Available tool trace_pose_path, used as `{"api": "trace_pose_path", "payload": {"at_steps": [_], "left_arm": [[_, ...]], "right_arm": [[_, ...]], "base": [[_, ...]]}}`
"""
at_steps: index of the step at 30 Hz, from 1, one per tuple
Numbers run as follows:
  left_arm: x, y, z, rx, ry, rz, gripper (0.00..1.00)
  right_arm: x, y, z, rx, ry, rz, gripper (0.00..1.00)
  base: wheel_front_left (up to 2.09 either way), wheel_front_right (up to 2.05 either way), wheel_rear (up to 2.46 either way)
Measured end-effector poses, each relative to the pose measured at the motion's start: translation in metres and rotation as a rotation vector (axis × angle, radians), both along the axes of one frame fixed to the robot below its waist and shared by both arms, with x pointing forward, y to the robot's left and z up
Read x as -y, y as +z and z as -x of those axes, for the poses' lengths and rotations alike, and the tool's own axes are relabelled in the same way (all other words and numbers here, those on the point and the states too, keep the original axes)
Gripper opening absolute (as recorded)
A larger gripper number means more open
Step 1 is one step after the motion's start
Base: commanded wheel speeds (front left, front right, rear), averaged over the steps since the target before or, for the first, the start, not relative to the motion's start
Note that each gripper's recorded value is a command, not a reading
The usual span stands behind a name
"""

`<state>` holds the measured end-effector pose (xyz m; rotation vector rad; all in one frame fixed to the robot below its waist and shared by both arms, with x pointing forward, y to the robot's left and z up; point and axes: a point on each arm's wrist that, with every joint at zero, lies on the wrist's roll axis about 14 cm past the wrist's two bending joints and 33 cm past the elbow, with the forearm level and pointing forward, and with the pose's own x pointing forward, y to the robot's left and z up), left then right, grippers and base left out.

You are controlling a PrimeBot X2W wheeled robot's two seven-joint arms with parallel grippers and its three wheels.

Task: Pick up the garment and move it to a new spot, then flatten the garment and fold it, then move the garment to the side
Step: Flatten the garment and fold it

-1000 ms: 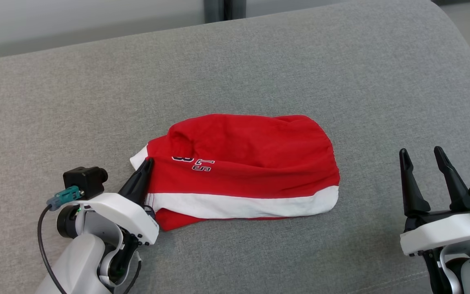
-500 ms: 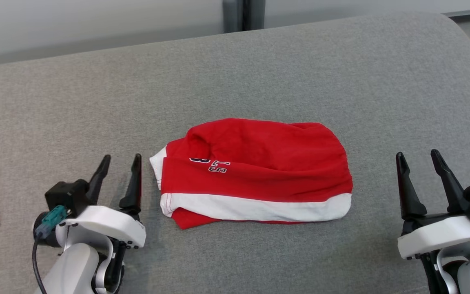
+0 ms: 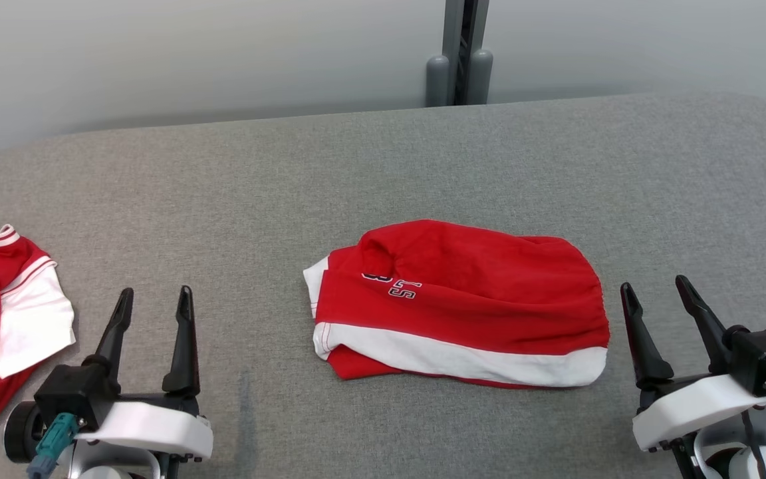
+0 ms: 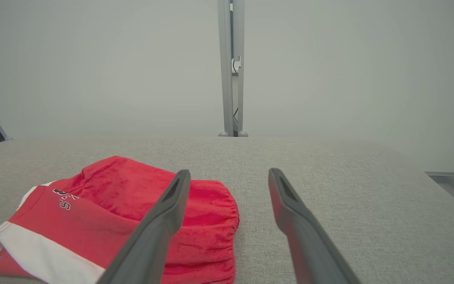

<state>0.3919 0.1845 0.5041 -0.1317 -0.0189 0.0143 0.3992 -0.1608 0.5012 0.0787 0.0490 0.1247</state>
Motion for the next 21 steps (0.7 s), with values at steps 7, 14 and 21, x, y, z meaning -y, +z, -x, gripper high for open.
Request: {"api": "trace_pose_path", "payload": {"at_steps": [7,14,21], "left_arm": [[-0.002,0.004,0.016,-0.018,0.011,-0.003,1.0],[0.0,0.005,0.019,-0.025,0.006,0.001,1.0],[0.001,0.005,0.018,-0.028,0.005,-0.004,1.0]], "right_arm": [[-0.007,0.003,0.002,0.005,0.026,0.006,1.0],[-0.009,0.003,0.001,0.002,0.032,0.005,1.0],[-0.01,0.0,-0.001,-0.004,0.034,0.001,1.0]], "base": [[0.0,0.0,0.0],[0.0,0.0,0.0],[0.0,0.0,0.0]]}}
